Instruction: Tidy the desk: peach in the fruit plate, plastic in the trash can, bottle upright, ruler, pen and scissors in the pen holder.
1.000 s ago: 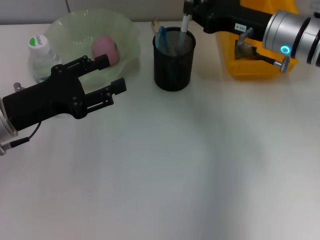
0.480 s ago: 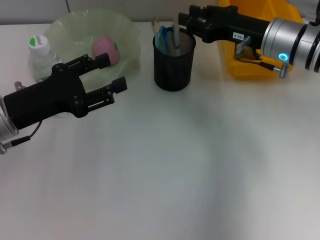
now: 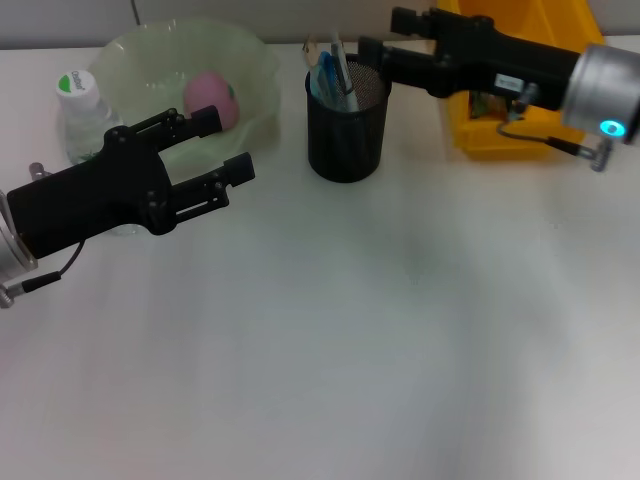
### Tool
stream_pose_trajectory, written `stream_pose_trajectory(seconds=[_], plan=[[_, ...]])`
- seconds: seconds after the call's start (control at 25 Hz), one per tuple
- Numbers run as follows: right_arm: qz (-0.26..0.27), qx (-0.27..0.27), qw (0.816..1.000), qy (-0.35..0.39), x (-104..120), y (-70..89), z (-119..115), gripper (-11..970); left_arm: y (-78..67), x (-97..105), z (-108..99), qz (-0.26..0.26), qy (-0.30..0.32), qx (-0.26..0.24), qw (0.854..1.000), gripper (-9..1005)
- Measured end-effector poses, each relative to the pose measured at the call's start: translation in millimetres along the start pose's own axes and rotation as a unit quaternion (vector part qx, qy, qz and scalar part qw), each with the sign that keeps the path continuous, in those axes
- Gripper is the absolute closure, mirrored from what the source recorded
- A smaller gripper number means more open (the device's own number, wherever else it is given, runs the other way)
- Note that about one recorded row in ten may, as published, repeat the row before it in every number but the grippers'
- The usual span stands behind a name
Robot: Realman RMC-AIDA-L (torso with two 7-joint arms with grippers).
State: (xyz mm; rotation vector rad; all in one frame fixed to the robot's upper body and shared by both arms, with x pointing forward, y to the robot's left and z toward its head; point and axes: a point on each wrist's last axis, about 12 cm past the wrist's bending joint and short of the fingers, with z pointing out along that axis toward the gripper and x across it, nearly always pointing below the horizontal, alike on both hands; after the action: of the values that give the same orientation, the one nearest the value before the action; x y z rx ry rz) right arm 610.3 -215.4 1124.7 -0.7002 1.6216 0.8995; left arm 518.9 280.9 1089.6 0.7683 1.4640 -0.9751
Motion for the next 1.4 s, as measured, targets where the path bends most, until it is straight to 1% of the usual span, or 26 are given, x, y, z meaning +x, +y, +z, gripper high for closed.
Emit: stream_pose_trajectory(seconds=[0.08, 0.2, 0.24, 0.28, 0.32, 0.4, 0.44, 0.48, 0.56, 0.64, 0.8, 0.84, 1.0, 1.4], plan=[[0.005, -0.018, 1.0, 0.002, -2.1, 5.8, -11.1, 274, 0.0, -0.4, 0.2, 0.0, 0.0, 0.001, 1.0, 269], [-0.009, -0.025, 1.0, 0.009, -1.6, 14.2, -31.3, 205, 0.3, -1.5, 1.3, 0.001, 0.0, 0.005, 1.0, 268], [-0.026, -0.029, 0.999, 0.013, 2.0, 23.3, -48.7, 181, -0.1, -1.8, 2.0, 0.001, 0.0, 0.008, 1.0, 267], [-0.026, -0.029, 0.999, 0.013, 2.0, 23.3, -48.7, 158, -0.6, -2.3, 2.5, 0.002, -0.001, 0.012, 1.0, 267], [-0.03, -0.036, 0.999, 0.014, 5.1, 28.9, -57.4, 135, -1.1, -3.2, 3.1, 0.002, -0.002, 0.016, 1.0, 267], [-0.03, -0.061, 0.998, 0.015, 11.1, 38.7, -69.6, 135, -2.7, -4.9, 4.2, 0.004, -0.005, 0.028, 1.0, 266], [-0.031, -0.106, 0.994, 0.016, 18.3, 51.1, -82.5, 135, -5.2, -6.6, 4.7, 0.006, -0.007, 0.043, 0.999, 266], [-0.031, -0.106, 0.994, 0.016, 18.3, 51.1, -82.5, 135, -5.2, -6.6, 4.7, 0.006, -0.007, 0.043, 0.999, 265], [-0.04, -0.147, 0.988, 0.021, 25.0, 61.3, -96.3, 135, -9.5, -7.7, 5.5, 0.012, -0.005, 0.066, 0.998, 263], [-0.045, -0.187, 0.981, 0.036, 34.2, 72.0, -113.2, 135, -13.9, -6.9, 7.1, 0.019, 0.012, 0.091, 0.996, 261], [-0.037, -0.204, 0.976, 0.061, 42.8, 76.4, -119.4, 135, -25.2, 0.5, 9.8, 0.027, 0.07, 0.149, 0.986, 264], [-0.035, -0.207, 0.975, 0.069, 44.8, 76.7, -119.6, 135, -29.3, 5.6, 10.4, 0.024, 0.093, 0.166, 0.981, 265], [-0.038, -0.213, 0.971, 0.101, 49.0, 75.6, -118.3, 135, -32.0, 9.8, 9.2, 0.017, 0.099, 0.169, 0.981, 267], [-0.066, -0.224, 0.967, 0.1, 39.9, 70.3, -103.9, 135, -33.0, 13.1, 5.6, 0.011, 0.099, 0.158, 0.982, 271]])
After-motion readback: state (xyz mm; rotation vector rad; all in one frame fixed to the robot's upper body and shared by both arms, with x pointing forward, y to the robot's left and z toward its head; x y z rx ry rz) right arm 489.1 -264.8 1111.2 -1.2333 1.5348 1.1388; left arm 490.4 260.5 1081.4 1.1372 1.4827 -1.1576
